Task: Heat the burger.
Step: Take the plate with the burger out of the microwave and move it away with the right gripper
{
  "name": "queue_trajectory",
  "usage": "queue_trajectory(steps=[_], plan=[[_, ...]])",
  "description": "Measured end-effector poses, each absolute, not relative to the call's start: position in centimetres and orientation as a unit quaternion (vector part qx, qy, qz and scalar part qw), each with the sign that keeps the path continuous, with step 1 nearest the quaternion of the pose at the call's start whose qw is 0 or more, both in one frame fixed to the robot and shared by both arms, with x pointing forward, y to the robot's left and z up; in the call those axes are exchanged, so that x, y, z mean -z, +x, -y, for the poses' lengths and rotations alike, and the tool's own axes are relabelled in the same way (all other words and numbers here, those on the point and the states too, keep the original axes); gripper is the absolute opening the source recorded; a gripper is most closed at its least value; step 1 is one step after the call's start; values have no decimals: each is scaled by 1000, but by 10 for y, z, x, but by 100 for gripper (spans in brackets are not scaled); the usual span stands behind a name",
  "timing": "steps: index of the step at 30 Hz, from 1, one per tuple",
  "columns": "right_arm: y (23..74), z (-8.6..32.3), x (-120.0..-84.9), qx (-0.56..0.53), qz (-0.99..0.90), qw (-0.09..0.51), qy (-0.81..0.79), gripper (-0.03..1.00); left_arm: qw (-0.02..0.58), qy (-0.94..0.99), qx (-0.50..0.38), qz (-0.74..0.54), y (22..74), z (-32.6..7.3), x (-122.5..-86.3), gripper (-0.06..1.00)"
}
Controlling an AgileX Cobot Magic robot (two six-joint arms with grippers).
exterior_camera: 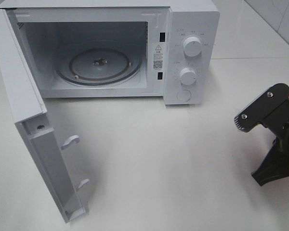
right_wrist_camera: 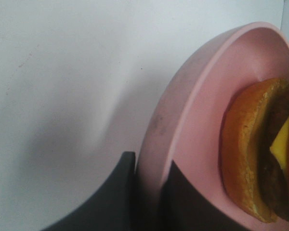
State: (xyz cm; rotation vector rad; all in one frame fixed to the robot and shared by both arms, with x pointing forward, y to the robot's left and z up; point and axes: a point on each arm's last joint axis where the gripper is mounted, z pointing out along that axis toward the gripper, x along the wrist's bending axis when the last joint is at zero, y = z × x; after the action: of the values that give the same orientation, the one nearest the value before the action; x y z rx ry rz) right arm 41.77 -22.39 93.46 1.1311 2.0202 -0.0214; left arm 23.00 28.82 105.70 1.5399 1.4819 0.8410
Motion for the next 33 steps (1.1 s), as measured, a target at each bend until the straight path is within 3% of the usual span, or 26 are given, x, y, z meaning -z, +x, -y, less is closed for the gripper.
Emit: queue_trajectory(steps=[14, 26, 33], plan=[[432, 233, -880, 65, -773, 358, 520, 9, 410, 612, -334, -589, 230, -288, -1057, 98], [442, 249, -869, 66, -755, 350, 550, 9, 410, 612, -334, -589, 230, -288, -1057, 98], [443, 250, -870, 63, -750, 352, 557, 15, 410, 612, -334, -589, 230, -288, -1057, 98]])
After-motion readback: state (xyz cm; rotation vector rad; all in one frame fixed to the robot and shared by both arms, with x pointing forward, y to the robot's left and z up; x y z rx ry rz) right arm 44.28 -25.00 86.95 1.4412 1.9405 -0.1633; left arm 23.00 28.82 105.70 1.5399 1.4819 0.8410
